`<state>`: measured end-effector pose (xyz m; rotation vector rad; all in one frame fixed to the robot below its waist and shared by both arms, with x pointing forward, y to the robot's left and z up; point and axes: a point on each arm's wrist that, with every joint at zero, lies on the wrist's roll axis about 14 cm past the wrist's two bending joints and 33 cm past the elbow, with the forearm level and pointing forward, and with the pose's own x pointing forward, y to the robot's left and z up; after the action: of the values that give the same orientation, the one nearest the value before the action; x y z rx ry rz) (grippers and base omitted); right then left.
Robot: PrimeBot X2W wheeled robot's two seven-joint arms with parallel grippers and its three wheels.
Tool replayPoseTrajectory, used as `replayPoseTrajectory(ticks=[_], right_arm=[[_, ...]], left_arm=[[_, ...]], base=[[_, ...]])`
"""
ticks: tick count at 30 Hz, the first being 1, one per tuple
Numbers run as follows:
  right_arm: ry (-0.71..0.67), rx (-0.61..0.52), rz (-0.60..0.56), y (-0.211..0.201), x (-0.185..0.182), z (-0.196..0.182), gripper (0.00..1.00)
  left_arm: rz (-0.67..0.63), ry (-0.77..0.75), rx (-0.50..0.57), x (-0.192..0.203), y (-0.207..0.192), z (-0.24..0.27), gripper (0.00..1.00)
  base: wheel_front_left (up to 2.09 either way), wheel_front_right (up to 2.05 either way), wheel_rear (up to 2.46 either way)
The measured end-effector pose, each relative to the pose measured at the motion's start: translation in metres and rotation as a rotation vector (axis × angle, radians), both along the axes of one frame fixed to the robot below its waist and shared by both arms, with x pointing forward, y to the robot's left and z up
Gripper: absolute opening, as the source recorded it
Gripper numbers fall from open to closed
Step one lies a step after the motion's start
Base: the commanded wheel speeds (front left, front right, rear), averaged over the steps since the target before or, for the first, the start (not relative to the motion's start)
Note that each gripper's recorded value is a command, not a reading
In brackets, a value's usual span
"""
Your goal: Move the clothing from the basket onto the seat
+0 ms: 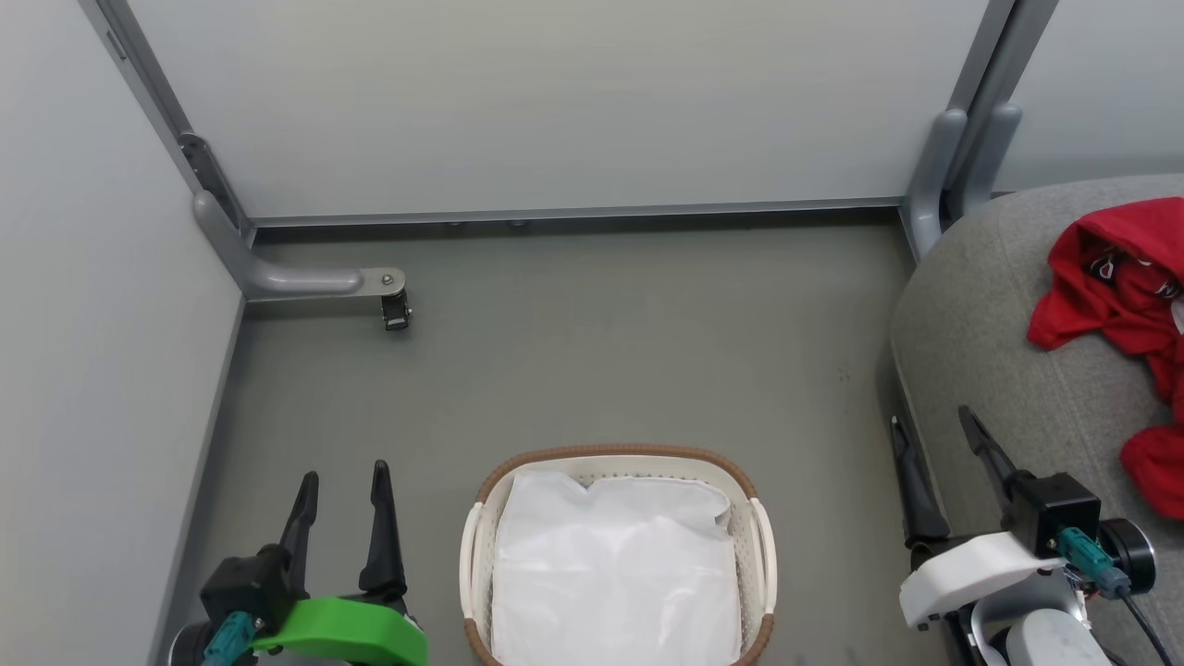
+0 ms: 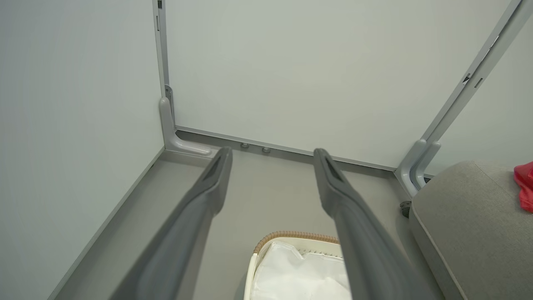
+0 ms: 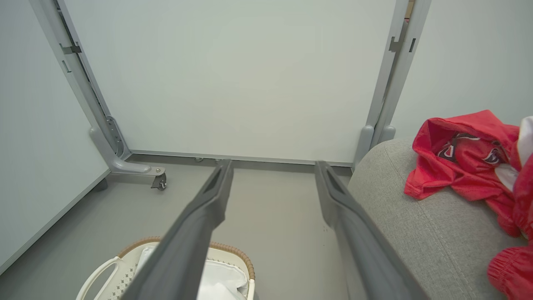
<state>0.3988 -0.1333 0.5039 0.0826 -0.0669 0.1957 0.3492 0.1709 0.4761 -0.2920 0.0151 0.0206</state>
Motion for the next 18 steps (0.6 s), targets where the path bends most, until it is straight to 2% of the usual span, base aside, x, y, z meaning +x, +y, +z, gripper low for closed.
replayPoseTrajectory(ticks=[4,5,10,18], right_arm=[[0.003,0.000,0.002,0.001,-0.001,-0.001,1.00],[0.009,0.000,0.002,0.001,-0.001,-0.003,0.00],[0.076,0.005,-0.003,0.001,-0.009,-0.023,0.00],[0.132,0.153,-0.051,-0.010,-0.009,-0.028,0.00]], left_arm=[[-0.010,-0.002,-0.004,-0.001,-0.002,0.000,1.00],[-0.011,0.003,-0.004,-0.001,-0.003,-0.001,0.00],[-0.015,0.046,-0.010,-0.004,-0.004,-0.014,0.00],[0.021,0.081,-0.145,-0.004,0.003,-0.019,0.00]], base=[[0.00,0.00,0.00],[0.00,0.00,0.00],[0.00,0.00,0.00],[0.00,0.00,0.00]])
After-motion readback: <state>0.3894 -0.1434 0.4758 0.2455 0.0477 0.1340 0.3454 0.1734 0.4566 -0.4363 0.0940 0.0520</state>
